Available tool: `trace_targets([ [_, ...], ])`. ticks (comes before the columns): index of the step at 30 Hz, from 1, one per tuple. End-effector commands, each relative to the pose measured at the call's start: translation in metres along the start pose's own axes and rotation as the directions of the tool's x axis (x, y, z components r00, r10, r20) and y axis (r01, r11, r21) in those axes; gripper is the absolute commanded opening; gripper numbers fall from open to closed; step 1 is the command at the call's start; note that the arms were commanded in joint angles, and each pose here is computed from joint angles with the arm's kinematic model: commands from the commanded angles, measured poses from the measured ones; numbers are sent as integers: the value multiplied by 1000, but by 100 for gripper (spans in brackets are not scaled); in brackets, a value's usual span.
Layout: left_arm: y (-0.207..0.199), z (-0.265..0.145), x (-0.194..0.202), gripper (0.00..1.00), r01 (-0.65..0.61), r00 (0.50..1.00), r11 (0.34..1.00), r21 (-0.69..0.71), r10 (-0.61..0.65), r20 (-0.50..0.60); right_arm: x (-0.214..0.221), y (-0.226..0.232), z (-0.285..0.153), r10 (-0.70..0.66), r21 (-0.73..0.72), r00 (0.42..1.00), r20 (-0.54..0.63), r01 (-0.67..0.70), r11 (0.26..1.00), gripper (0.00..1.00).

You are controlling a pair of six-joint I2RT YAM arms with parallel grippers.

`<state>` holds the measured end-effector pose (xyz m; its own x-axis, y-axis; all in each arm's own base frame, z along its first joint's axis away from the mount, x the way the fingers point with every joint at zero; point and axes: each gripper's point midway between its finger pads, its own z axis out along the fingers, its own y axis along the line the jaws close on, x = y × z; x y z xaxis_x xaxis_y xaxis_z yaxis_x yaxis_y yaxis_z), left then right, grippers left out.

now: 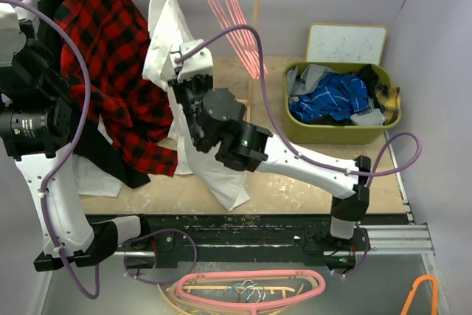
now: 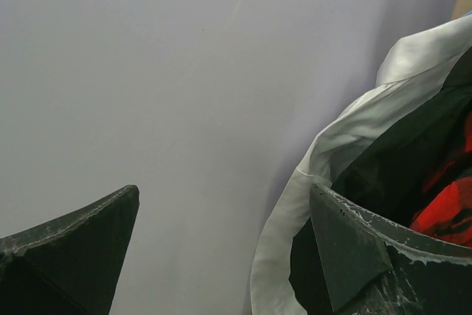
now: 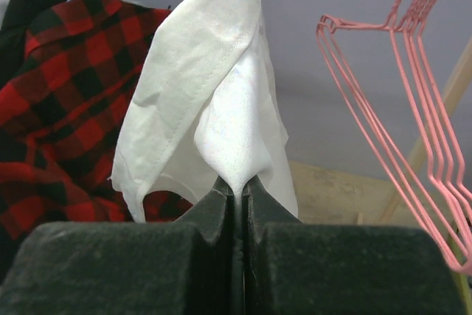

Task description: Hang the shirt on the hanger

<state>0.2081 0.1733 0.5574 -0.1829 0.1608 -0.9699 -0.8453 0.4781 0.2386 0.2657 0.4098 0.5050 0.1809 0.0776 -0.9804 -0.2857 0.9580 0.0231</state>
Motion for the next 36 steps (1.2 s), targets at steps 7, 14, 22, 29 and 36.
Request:
trace_targets([
  [7, -1, 0, -7, 99, 62, 998, 998, 14, -63, 24, -53, -57, 44, 99, 59, 991, 92, -105, 993, 0],
  [14, -10, 3, -3, 99, 60, 998, 998, 29, -60, 9, -47, -69, 63, 102, 33, 992, 74, -104, 994, 0],
  [22, -19, 6, 0, 99, 42, 999, 997, 57, -43, 1, -23, -63, 76, 124, -12, 992, 11, -124, 992, 0],
  [29, -54, 5, 13, 99, -6, 1000, 976, 219, 10, -20, -3, -59, 81, 128, -42, 991, -42, -130, 991, 0],
  [36, -101, -21, 23, 99, -37, 998, 851, 524, 59, -25, -2, -37, 73, 118, -185, 991, -57, -127, 975, 28],
])
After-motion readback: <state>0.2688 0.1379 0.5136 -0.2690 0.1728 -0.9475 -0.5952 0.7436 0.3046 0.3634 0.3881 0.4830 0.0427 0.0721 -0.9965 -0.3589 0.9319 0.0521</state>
